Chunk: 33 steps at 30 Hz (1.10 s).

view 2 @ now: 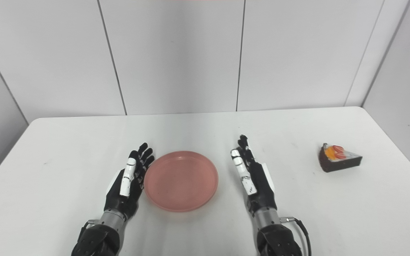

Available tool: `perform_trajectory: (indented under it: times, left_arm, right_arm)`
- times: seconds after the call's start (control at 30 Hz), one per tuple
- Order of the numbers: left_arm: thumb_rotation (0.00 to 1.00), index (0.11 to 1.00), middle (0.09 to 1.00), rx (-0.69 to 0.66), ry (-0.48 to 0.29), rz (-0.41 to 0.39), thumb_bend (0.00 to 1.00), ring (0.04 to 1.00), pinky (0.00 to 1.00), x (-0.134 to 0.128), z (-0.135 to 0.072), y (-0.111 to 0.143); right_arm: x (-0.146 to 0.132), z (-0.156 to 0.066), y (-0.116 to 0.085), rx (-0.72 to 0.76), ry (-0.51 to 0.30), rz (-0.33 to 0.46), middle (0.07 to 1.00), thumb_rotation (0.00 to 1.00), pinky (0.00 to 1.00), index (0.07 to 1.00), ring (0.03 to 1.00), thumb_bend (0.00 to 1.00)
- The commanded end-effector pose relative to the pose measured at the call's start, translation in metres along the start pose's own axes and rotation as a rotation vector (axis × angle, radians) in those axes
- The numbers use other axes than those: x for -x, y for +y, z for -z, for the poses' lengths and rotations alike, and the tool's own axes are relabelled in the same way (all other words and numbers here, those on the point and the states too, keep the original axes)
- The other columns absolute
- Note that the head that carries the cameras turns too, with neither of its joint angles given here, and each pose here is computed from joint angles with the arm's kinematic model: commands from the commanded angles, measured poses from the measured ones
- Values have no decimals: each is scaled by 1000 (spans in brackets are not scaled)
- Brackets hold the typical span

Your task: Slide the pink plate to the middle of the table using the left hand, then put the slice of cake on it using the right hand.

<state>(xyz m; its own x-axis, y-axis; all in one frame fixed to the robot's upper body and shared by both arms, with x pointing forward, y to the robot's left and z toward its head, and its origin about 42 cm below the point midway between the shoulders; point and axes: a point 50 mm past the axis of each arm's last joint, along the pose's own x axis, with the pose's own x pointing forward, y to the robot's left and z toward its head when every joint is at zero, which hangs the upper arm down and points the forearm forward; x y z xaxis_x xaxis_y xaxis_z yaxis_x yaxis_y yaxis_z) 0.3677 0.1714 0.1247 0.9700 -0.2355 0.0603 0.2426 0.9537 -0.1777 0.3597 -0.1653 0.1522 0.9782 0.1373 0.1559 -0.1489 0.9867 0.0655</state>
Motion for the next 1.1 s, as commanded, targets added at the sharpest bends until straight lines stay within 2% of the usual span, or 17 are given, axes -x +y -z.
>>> perform_trajectory:
  times: [0.0, 0.33, 0.43, 0.5, 0.6, 0.8, 0.9, 1.07]
  left_arm:
    - [1000, 1000, 1000, -36, -50, 32, 667, 1000, 1000, -6, -16, -2]
    - [1000, 1000, 1000, -69, -31, 36, 671, 1000, 1000, -5, -15, 2]
    - [1000, 1000, 1000, -76, -31, 42, 662, 1000, 1000, -5, -15, 3]
    - [1000, 1000, 1000, -83, -30, 44, 656, 1000, 1000, -5, -14, 4]
    - [1000, 1000, 1000, -94, -36, 60, 653, 1000, 1000, -4, -13, 6]
    - [1000, 1000, 1000, -110, -50, 45, 634, 1000, 1000, -4, -12, 8]
    - [1000, 1000, 1000, -103, -60, 39, 625, 1000, 1000, -4, -10, 12]
    - [1000, 1000, 1000, -112, -53, 56, 650, 1000, 1000, -3, -9, 18]
  right_arm:
    - [-13, -18, 9, -6, -62, -34, 1000, 869, 1000, 1000, 1000, 587]
    - [-18, -24, 9, -19, -75, -23, 1000, 857, 1000, 1000, 1000, 562]
    - [-25, -33, 1, 24, -97, 8, 989, 879, 1000, 993, 991, 565]
    - [-28, -36, -3, 21, -109, 27, 975, 835, 1000, 975, 978, 567]
    - [-35, -49, -16, 130, -137, 64, 969, 858, 1000, 972, 972, 599]
    - [-46, -80, -53, 364, -131, 83, 973, 830, 963, 986, 980, 554]
    - [-50, -97, -74, 443, -94, 124, 952, 720, 932, 949, 972, 575]
    - [-51, -119, -101, 608, -24, 159, 935, 699, 866, 917, 932, 659]
